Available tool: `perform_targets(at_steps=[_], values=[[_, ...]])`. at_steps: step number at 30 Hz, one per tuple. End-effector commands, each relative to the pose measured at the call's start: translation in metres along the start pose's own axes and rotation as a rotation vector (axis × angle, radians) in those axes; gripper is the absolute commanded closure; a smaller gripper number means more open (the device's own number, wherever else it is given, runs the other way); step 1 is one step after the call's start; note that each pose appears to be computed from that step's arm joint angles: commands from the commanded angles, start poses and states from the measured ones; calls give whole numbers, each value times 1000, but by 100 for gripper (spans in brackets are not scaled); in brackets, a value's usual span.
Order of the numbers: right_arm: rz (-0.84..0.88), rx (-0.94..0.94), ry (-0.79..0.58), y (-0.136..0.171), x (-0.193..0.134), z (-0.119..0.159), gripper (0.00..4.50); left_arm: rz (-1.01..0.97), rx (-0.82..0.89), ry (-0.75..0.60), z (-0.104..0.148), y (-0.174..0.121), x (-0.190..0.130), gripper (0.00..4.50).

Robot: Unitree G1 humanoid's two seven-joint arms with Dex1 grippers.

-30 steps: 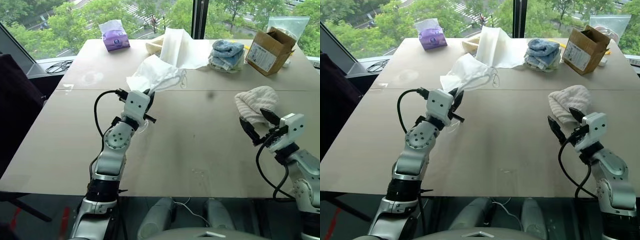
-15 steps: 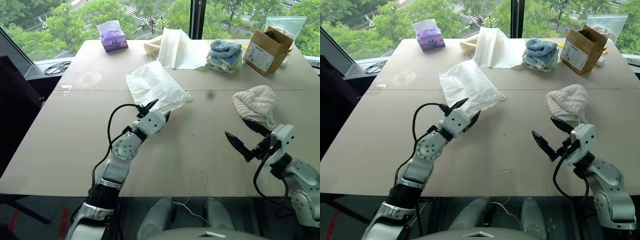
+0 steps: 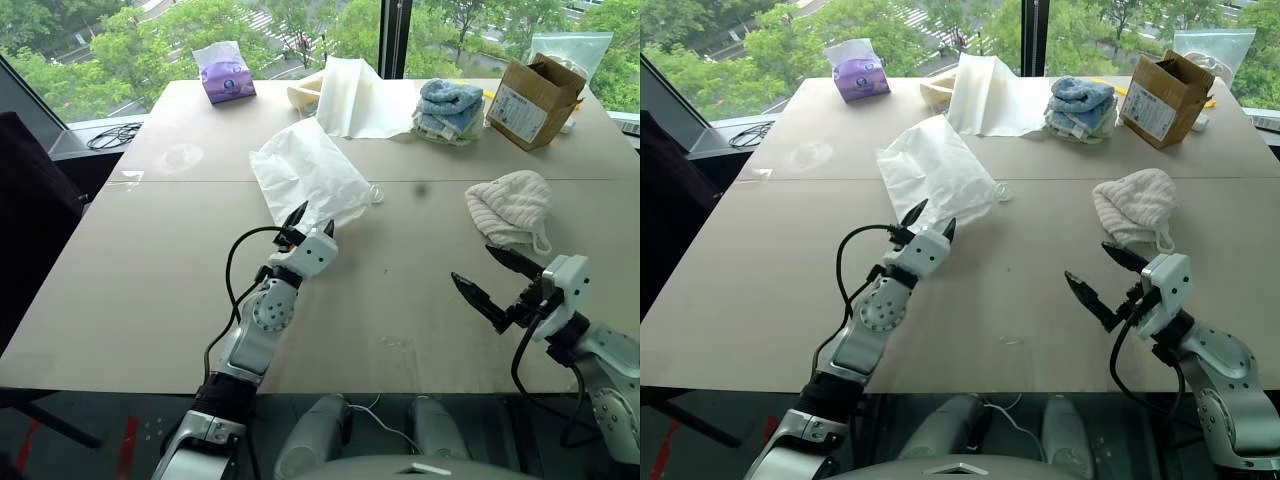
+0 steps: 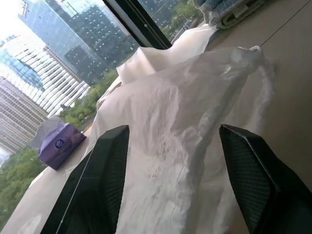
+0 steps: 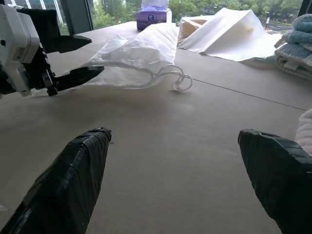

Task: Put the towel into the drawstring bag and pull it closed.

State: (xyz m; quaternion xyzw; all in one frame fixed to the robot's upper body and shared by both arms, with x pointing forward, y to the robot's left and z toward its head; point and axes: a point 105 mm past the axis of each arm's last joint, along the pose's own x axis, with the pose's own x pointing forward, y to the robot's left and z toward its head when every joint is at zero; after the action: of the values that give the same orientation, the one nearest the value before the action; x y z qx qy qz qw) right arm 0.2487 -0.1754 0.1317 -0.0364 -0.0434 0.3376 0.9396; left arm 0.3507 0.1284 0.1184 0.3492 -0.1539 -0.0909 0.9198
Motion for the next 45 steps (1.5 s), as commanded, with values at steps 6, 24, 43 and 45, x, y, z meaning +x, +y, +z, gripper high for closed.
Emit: perform_targets(at_steps=[6, 24, 43, 45], values=[[3, -44, -48, 3, 2, 14, 0, 33, -27, -26, 4, 21, 4, 318], [-400, -291, 173, -112, 22, 15, 0, -4, -174, 1, 37, 46, 46, 445], [-314, 98, 282, -149, 83, -11, 0, -20, -273, 49, 52, 72, 66, 445], [-253, 115, 282, -138, 87, -8, 0, -19, -274, 52, 51, 72, 65, 445]])
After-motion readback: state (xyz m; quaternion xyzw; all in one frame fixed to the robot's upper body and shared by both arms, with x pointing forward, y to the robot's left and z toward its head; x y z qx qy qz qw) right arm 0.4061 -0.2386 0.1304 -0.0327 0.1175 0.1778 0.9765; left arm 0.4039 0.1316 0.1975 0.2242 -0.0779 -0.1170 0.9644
